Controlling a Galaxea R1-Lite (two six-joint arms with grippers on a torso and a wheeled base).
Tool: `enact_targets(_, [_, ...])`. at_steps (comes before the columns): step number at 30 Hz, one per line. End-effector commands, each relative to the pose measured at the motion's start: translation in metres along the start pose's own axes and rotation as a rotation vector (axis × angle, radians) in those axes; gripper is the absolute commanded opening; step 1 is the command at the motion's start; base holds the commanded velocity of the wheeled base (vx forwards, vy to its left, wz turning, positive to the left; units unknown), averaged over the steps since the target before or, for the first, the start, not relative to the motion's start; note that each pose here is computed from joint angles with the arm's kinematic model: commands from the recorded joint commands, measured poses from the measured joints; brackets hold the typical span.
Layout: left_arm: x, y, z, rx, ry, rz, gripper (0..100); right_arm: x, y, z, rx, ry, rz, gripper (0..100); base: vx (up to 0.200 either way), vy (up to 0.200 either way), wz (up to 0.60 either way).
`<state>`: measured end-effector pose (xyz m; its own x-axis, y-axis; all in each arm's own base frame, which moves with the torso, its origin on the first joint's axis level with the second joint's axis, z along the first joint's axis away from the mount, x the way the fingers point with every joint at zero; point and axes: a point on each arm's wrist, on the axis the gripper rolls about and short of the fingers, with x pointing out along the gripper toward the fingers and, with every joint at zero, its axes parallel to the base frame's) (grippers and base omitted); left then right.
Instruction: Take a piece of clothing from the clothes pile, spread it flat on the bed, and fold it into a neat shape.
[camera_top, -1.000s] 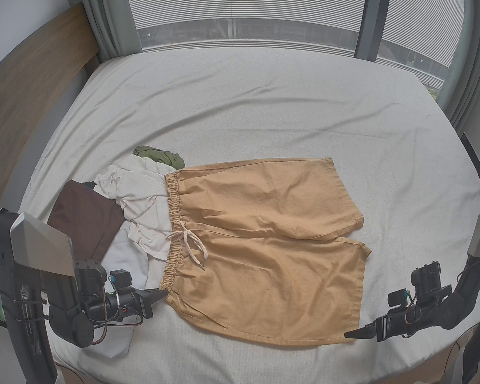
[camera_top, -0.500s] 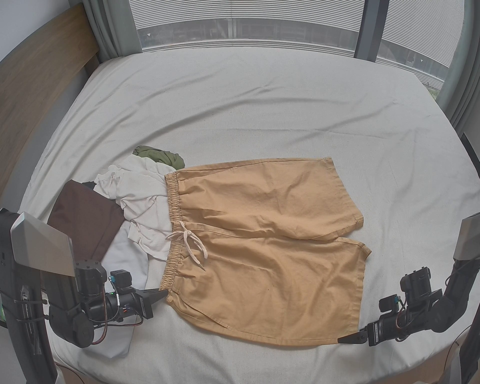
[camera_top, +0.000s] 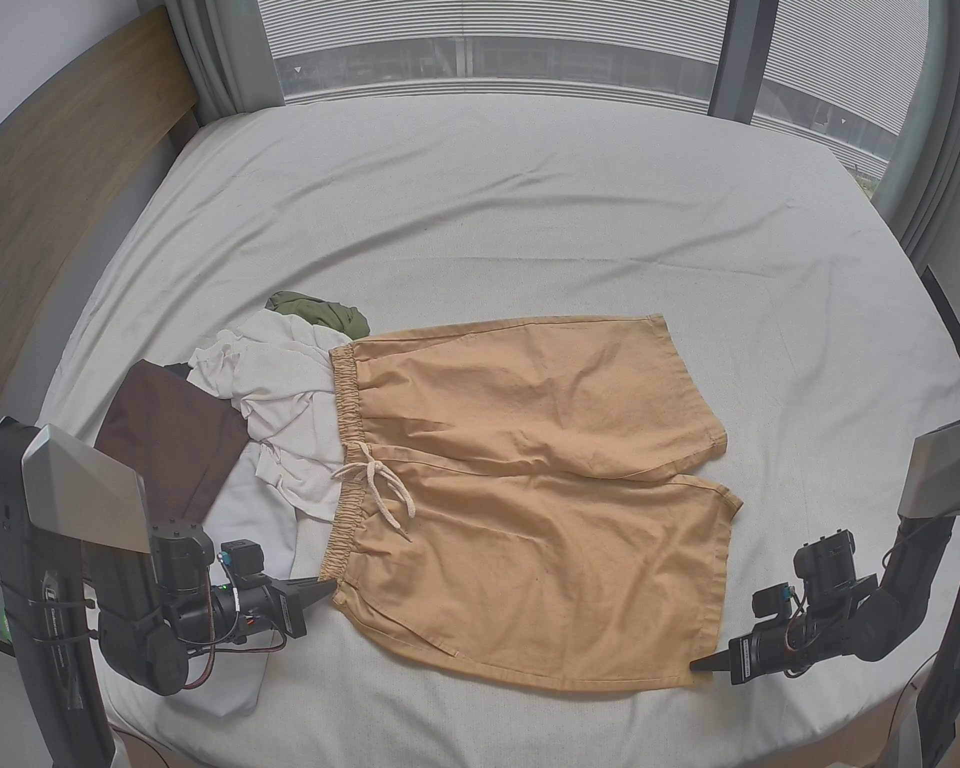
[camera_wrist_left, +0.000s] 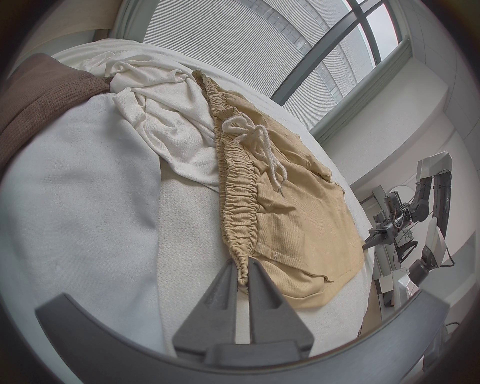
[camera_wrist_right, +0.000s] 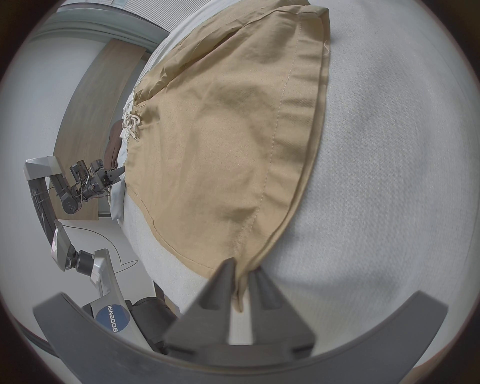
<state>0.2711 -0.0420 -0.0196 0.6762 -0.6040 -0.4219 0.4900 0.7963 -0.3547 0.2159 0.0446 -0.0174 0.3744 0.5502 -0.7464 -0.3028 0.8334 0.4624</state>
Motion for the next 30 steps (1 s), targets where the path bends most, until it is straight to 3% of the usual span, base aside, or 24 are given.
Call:
enact_targets(1, [0.0001,0.0001,-0.0003,-0.001,0.001,0.0,0,0.0021,-0.0033,-0.0007,0.004,-0.005,-0.014,0,0.0,0.0,0.0])
enact_targets(16, [0.0,0.0001,-0.001,-0.002,0.004,0.0,0,-0.0017,-0.0014,-0.0037,-0.003,0.002,-0.014,0,0.0,0.0,0.0])
enact_targets(17, [-0.0001,0.0,-0.0006,-0.002,0.002,0.0,0,-0.0016,-0.0011,-0.0038,-0.005,0.001,-0.015,100,0.0,0.0,0.0])
enact_targets(30, [-0.0001,0.0,-0.0006,-0.002,0.002,0.0,0,0.0017,0.0052,-0.0093,-0.017,0.032,0.002,100,0.0,0.0,0.0])
